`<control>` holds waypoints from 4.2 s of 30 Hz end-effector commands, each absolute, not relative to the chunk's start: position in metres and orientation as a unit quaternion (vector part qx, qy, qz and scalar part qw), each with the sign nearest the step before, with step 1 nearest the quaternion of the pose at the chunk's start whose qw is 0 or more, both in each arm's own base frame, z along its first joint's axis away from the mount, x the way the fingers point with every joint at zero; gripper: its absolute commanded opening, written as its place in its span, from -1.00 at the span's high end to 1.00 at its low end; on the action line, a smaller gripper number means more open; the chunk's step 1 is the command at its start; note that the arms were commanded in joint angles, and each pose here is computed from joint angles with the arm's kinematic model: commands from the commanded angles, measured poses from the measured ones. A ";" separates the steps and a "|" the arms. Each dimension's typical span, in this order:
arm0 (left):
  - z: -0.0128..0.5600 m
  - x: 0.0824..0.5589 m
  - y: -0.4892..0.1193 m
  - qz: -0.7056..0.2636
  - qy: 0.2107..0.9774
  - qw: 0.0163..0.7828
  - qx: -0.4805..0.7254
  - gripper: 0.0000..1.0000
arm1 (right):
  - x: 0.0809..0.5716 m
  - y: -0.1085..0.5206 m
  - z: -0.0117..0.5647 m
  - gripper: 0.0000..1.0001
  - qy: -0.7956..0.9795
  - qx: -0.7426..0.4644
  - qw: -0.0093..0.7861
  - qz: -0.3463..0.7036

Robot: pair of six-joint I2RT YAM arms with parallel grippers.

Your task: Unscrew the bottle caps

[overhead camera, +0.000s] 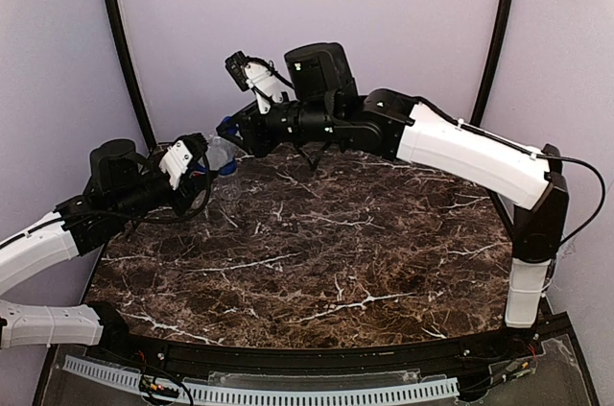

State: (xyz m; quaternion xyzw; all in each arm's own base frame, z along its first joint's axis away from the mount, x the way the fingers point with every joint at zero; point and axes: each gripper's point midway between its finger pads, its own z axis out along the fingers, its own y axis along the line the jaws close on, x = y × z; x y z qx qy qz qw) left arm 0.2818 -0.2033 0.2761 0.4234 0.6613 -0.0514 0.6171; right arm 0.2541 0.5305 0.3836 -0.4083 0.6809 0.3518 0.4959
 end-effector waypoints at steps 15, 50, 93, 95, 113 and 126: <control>0.254 0.284 -0.190 -0.013 0.673 0.611 0.416 -0.49 | 0.242 0.510 0.408 1.00 0.646 -0.416 0.438 0.466; 0.264 0.305 -0.163 0.162 0.620 0.623 0.448 0.30 | 0.266 0.493 0.375 -0.35 0.744 -0.311 0.335 0.487; 0.245 0.151 -0.251 -0.332 0.563 0.443 0.614 0.43 | 0.125 0.486 0.291 1.00 0.299 -0.851 0.389 0.188; 0.247 0.150 -0.251 -0.334 0.559 0.444 0.616 0.43 | 0.129 0.483 0.285 1.00 0.276 -0.867 0.389 0.146; 0.243 0.217 -0.234 -0.194 0.630 0.530 0.533 0.42 | 0.150 0.484 0.368 -0.96 0.377 -0.739 0.529 0.182; 0.247 0.292 -0.182 0.048 0.653 0.619 0.434 0.42 | 0.246 0.475 0.389 -0.65 0.709 -0.395 0.424 0.403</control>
